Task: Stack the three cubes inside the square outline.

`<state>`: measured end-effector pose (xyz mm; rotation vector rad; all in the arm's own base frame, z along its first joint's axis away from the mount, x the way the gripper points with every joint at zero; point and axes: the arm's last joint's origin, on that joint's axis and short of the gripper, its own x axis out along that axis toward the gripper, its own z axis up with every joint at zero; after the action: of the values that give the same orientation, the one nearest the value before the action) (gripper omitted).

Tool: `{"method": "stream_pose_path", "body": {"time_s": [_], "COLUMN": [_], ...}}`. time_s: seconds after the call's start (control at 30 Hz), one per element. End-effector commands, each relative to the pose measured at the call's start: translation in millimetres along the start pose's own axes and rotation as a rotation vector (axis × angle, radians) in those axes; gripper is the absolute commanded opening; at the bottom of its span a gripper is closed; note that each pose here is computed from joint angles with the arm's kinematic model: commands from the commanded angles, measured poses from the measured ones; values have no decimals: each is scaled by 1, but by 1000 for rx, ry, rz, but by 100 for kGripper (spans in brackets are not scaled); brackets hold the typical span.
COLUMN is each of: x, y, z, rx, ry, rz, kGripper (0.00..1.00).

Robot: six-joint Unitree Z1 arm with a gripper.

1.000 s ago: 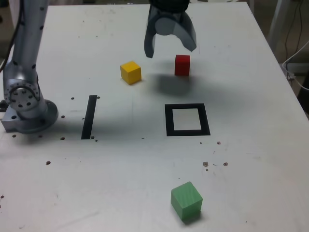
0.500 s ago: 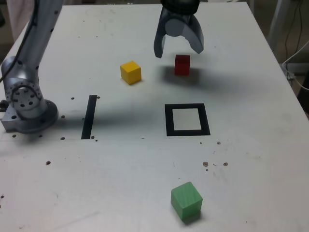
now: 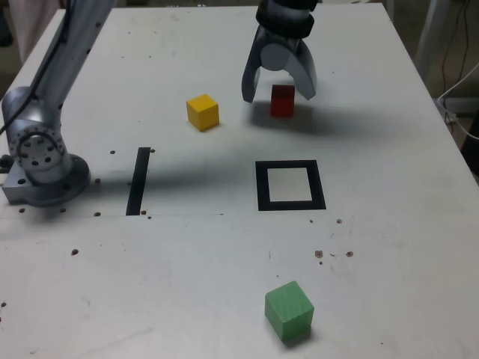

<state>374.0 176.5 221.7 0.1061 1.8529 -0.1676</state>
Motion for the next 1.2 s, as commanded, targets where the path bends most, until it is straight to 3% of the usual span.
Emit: {"method": "stream_pose_path", "body": {"time_s": [0.0, 0.5, 1.17], "x": [2, 9, 10], "y": [1, 1, -6], "z": [2, 11, 17], "rx": [2, 16, 31], "ry": [3, 42, 47], "rz": [-6, 9, 12], "kGripper": [83, 34, 28]}}
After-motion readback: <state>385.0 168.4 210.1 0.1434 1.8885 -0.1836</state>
